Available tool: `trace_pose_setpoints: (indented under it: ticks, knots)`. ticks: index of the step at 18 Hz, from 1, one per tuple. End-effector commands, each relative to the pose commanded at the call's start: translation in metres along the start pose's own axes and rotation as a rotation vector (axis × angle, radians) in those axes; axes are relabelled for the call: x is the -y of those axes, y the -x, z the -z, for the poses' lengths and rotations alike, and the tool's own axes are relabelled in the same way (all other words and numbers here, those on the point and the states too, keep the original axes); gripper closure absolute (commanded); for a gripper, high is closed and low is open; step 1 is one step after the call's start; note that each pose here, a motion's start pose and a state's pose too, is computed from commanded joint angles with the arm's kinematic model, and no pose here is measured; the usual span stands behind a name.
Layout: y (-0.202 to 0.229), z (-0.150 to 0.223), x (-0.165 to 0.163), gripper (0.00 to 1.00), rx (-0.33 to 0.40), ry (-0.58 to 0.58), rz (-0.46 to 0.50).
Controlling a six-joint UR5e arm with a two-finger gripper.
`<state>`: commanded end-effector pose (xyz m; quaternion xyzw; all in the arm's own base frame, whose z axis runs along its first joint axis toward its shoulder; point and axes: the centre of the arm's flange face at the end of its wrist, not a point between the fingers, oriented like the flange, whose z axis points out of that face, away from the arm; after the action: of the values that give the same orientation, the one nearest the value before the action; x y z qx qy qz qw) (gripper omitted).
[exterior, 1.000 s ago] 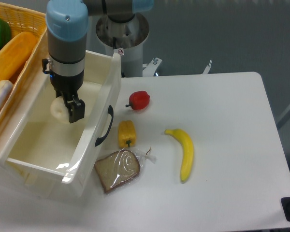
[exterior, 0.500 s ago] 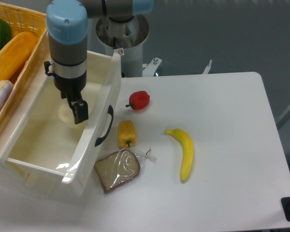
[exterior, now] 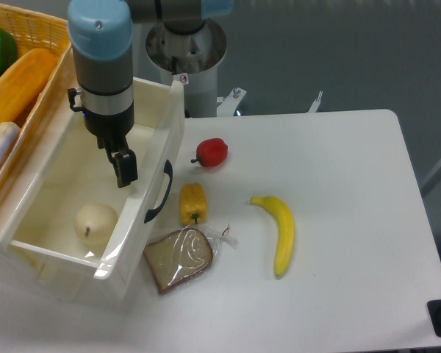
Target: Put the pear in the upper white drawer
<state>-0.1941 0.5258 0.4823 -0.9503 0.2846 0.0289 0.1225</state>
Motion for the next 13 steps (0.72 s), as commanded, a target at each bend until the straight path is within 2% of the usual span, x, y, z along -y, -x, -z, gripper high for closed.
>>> trace_pose_setpoints:
  ticks: [2,4,8,13]
  knots:
    - [0.012,0.027,-0.017,0.00,0.067,-0.024,0.090]
    - [0.023,0.037,-0.035,0.00,0.106,-0.034,0.173]
    - [0.038,0.050,-0.069,0.00,0.137,-0.032,0.347]
    - [0.064,0.052,-0.126,0.00,0.163,-0.003,0.458]
